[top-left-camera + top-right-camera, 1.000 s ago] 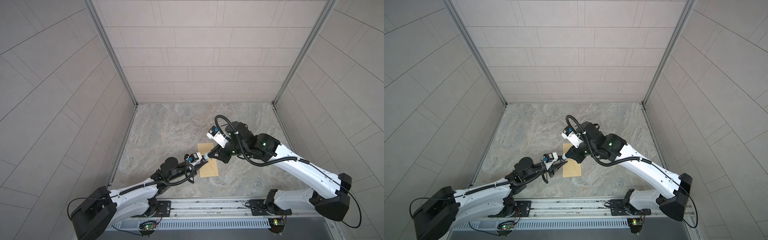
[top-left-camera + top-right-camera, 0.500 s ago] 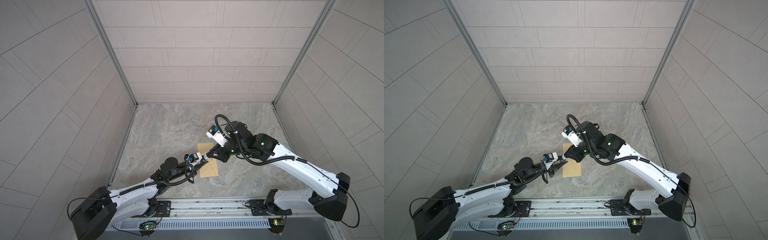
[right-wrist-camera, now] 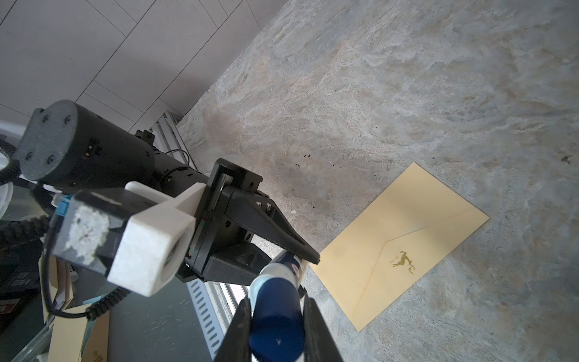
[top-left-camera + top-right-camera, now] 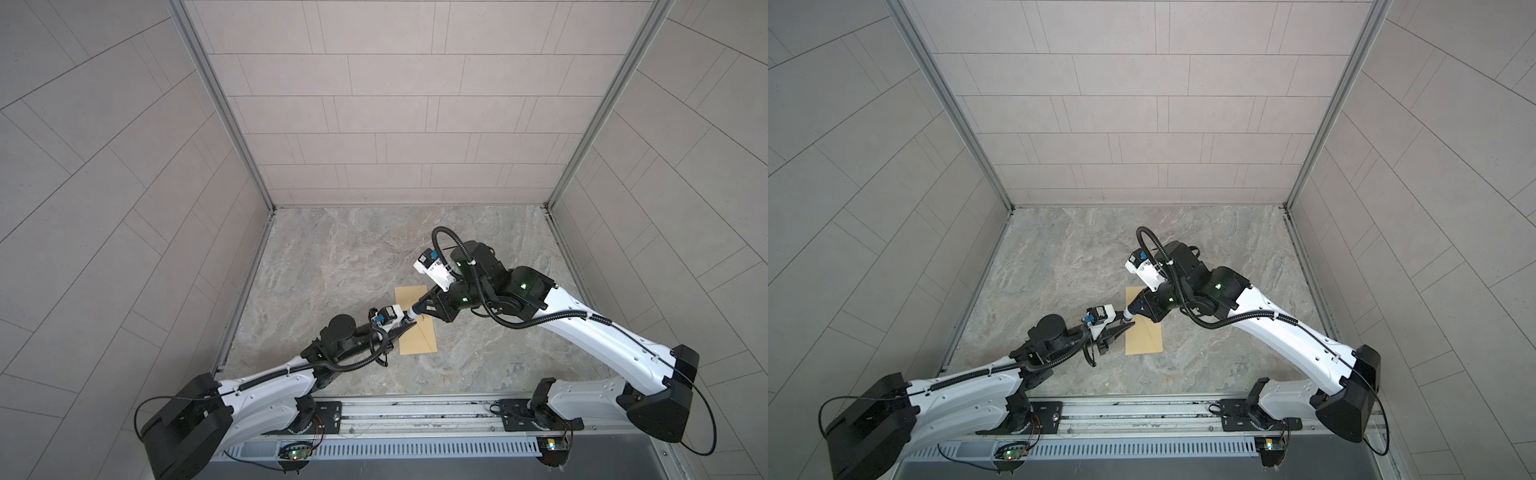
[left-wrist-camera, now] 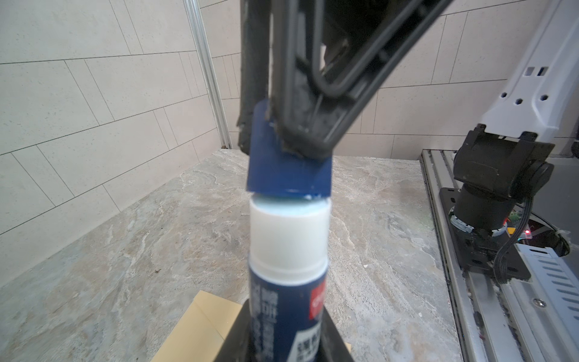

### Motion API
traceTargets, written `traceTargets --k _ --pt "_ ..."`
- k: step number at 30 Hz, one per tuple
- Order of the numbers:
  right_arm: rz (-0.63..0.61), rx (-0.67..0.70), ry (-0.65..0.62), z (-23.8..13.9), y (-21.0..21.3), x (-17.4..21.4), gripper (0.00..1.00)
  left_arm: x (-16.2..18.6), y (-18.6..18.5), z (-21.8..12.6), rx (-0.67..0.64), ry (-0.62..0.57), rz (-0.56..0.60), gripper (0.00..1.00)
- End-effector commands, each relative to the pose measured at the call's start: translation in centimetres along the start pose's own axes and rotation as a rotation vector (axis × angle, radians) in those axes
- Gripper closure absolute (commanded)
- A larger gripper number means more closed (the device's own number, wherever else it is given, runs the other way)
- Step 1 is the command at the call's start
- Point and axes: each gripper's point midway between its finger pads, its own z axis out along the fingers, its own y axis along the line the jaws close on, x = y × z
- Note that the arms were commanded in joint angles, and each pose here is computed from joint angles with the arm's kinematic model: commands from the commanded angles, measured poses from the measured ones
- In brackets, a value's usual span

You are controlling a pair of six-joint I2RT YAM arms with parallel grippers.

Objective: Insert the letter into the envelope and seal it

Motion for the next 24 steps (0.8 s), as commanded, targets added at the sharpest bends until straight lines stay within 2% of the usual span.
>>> traceTargets --k 1,10,24 --pt "0.016 -0.034 0.02 0.8 0.2 0.3 1.0 -2.9 0.0 0.0 0.007 -0.09 0.022 1.0" --pt "0.012 -0.066 0.036 1.4 0.7 0.3 1.0 -2.8 0.0 0.0 0.01 -0.088 0.021 1.0" --pt "-0.118 -0.026 0.109 2.2 1.0 1.5 1.0 -2.7 0.0 0.1 0.011 -0.087 0.021 1.0"
